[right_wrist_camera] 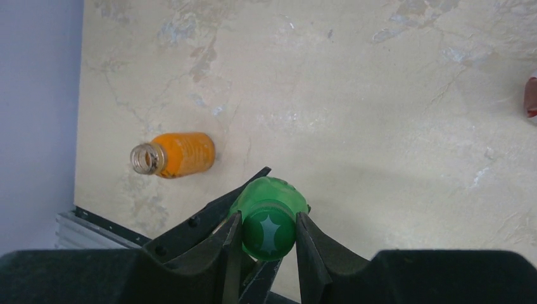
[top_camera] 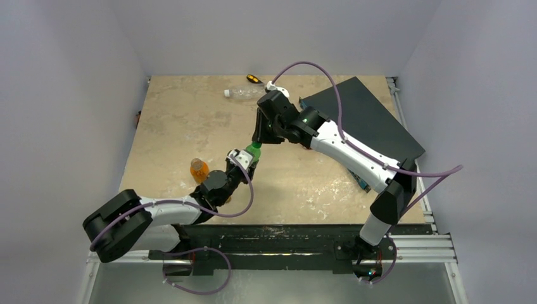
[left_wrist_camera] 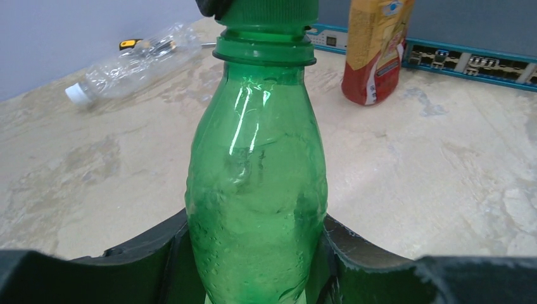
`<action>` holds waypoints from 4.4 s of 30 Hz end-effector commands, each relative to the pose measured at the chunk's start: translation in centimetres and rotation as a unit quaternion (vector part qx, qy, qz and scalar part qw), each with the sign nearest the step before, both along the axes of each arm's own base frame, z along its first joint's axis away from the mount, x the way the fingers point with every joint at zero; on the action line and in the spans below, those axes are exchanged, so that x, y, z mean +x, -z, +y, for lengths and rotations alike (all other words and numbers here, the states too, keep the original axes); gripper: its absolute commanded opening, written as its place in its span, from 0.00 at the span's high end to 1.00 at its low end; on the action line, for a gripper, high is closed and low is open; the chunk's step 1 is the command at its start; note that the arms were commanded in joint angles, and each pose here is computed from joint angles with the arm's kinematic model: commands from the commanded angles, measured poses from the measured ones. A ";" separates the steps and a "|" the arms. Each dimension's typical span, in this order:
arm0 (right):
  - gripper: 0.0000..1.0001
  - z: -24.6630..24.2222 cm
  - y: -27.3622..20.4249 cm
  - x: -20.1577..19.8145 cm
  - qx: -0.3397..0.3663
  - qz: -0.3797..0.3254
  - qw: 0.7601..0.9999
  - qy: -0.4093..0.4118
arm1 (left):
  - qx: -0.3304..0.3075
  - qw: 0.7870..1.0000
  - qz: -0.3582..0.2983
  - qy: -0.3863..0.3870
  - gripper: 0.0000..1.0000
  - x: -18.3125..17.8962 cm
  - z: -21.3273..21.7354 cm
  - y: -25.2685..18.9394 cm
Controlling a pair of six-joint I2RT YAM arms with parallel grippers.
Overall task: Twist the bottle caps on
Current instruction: Screw the bottle cap onto the plastic bottle.
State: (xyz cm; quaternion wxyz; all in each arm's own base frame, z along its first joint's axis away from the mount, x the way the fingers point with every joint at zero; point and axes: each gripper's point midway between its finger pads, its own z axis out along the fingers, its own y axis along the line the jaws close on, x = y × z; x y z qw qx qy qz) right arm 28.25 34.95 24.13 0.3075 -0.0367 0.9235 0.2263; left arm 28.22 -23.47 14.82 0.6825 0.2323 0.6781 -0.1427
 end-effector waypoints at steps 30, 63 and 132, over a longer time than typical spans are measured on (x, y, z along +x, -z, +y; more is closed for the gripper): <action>0.16 0.3 -6.6 -5.6 0.083 0.038 0.996 0.005 | -0.178 0.981 -0.071 -0.007 1.00 1.7 -1.8 -7.7; 0.29 -6.7 -10.5 -13.6 0.015 -0.160 0.923 -0.351 | -0.175 0.867 0.040 0.464 1.00 -14.2 -6.5 -8.1; 0.71 -5.1 -7.3 -13.3 -0.015 -0.112 0.916 -0.384 | -0.183 0.855 0.064 0.481 1.00 -14.2 -7.4 -8.2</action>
